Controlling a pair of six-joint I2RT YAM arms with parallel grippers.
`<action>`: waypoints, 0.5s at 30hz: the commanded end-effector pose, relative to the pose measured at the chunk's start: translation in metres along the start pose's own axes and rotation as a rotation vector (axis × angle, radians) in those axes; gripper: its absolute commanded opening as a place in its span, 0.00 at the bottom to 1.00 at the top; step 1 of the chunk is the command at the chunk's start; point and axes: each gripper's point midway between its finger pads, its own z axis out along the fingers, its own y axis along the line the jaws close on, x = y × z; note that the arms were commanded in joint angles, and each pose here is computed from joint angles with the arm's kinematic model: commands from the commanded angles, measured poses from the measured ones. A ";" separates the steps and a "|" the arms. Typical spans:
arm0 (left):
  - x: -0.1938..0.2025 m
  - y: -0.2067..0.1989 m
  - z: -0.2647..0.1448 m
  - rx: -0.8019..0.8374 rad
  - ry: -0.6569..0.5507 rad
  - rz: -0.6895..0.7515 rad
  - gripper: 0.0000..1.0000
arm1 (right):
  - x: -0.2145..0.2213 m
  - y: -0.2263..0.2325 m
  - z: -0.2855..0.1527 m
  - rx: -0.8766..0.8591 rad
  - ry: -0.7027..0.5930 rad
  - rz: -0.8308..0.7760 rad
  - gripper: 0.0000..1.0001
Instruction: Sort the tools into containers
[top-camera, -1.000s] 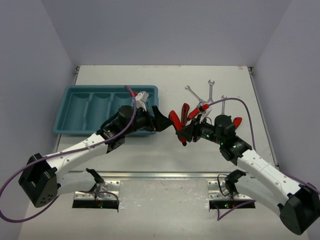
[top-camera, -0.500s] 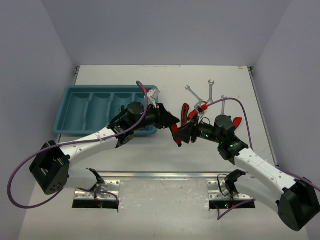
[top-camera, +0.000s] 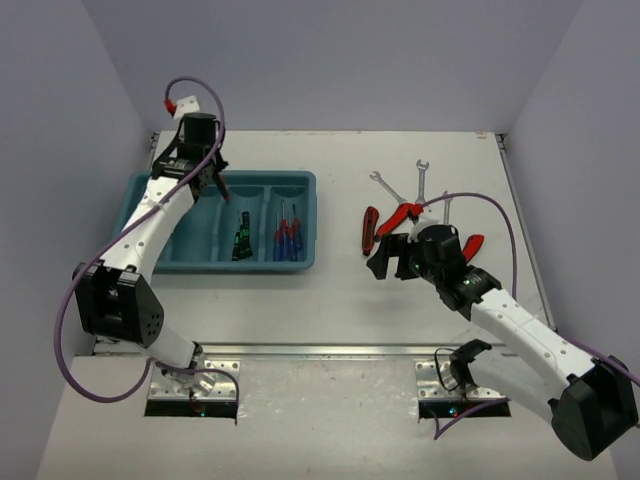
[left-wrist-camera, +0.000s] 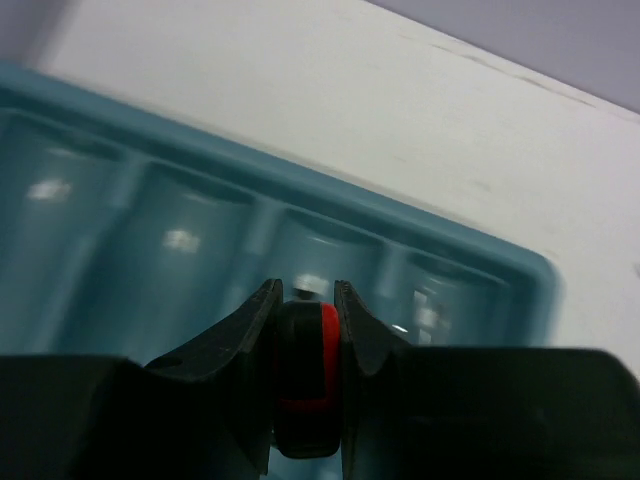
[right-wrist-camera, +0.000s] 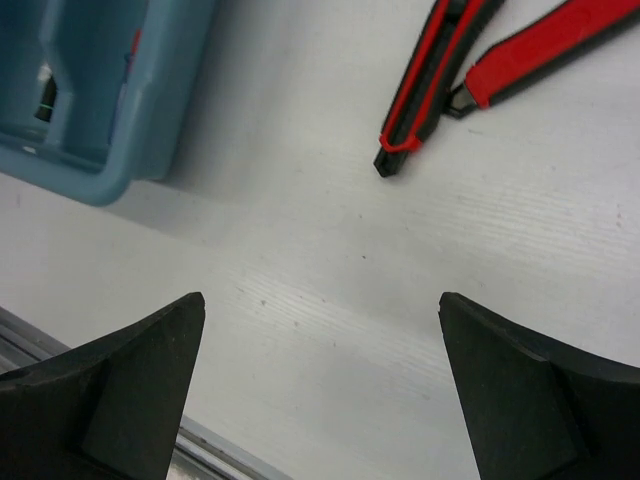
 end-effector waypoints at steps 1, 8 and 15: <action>-0.005 0.102 0.003 -0.374 0.028 0.131 0.00 | -0.010 -0.011 -0.002 0.062 -0.025 -0.014 0.99; 0.047 0.124 0.052 -0.437 0.192 0.196 0.00 | -0.012 -0.013 -0.007 0.070 -0.054 -0.020 0.99; 0.071 0.125 0.059 -0.439 0.266 0.189 1.00 | -0.013 -0.015 -0.011 0.075 -0.067 -0.031 0.99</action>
